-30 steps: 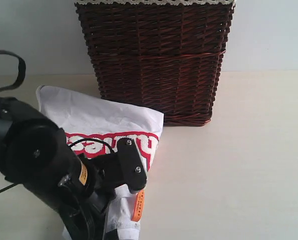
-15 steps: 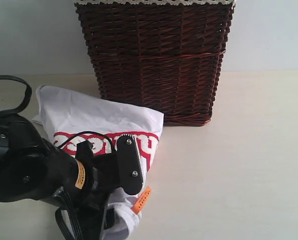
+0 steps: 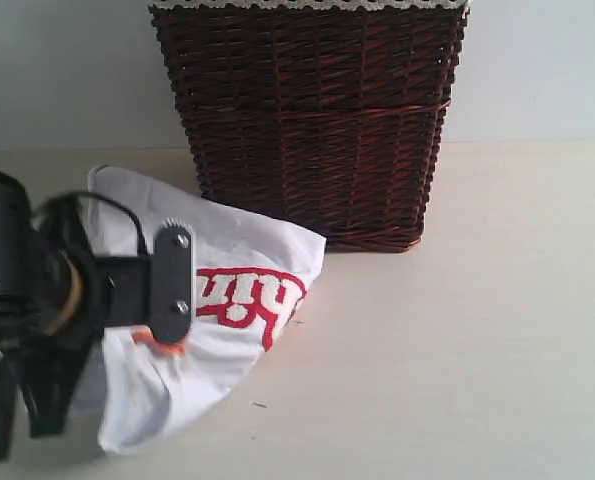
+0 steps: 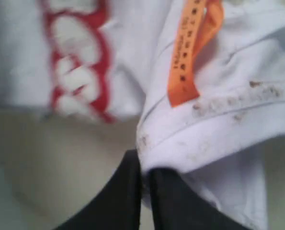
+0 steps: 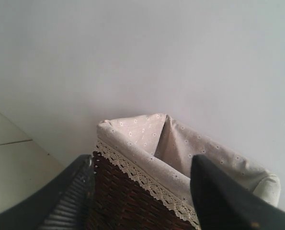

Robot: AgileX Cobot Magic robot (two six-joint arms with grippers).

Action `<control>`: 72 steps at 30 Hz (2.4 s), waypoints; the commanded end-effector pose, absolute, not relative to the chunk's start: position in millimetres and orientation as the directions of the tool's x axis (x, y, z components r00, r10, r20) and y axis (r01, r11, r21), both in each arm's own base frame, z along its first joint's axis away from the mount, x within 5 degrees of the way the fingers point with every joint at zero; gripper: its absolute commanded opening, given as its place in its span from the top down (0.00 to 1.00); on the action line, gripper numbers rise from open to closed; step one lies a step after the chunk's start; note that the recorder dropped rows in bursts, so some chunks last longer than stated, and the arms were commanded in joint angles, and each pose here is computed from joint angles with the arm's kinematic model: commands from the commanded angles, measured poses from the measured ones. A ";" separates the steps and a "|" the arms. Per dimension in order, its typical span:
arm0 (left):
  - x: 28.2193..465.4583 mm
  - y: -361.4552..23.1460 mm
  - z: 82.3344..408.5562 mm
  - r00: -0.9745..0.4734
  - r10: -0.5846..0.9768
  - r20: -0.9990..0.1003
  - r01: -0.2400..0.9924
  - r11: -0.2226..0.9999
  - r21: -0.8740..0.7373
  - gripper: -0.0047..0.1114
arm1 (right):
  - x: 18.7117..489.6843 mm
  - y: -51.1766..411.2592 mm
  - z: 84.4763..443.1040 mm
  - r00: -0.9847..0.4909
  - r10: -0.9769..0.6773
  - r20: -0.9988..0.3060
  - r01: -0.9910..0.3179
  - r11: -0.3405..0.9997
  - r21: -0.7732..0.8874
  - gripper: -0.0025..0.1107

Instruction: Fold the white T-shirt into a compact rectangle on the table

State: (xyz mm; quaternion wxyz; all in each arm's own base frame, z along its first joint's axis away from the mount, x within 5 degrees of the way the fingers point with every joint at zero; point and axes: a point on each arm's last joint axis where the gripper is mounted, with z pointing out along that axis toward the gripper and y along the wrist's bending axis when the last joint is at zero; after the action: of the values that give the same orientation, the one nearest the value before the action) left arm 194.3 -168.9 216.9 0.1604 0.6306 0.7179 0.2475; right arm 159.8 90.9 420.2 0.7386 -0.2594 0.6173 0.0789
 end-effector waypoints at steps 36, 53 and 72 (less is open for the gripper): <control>246.3 -102.5 258.7 -0.720 0.442 -0.534 0.544 0.838 -0.041 0.42 | 162.3 91.9 417.2 0.197 -0.181 -0.964 -0.441 0.862 -0.252 0.46; 288.7 -117.2 155.1 -0.772 0.547 -0.325 0.496 0.837 0.231 0.63 | 162.2 92.5 416.5 0.197 -0.181 -0.964 -0.446 0.859 -0.252 0.46; 308.0 -73.7 221.8 -0.778 0.529 -0.337 0.392 0.830 0.397 0.96 | 162.2 92.4 416.4 0.184 -0.160 -0.970 -0.450 0.863 -0.228 0.46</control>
State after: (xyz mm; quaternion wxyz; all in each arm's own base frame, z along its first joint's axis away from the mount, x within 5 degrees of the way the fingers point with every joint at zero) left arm 303.8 -92.8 194.2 0.1878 0.2683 0.9359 0.1302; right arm 161.5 91.4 418.8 0.7337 -0.2419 0.6274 0.0974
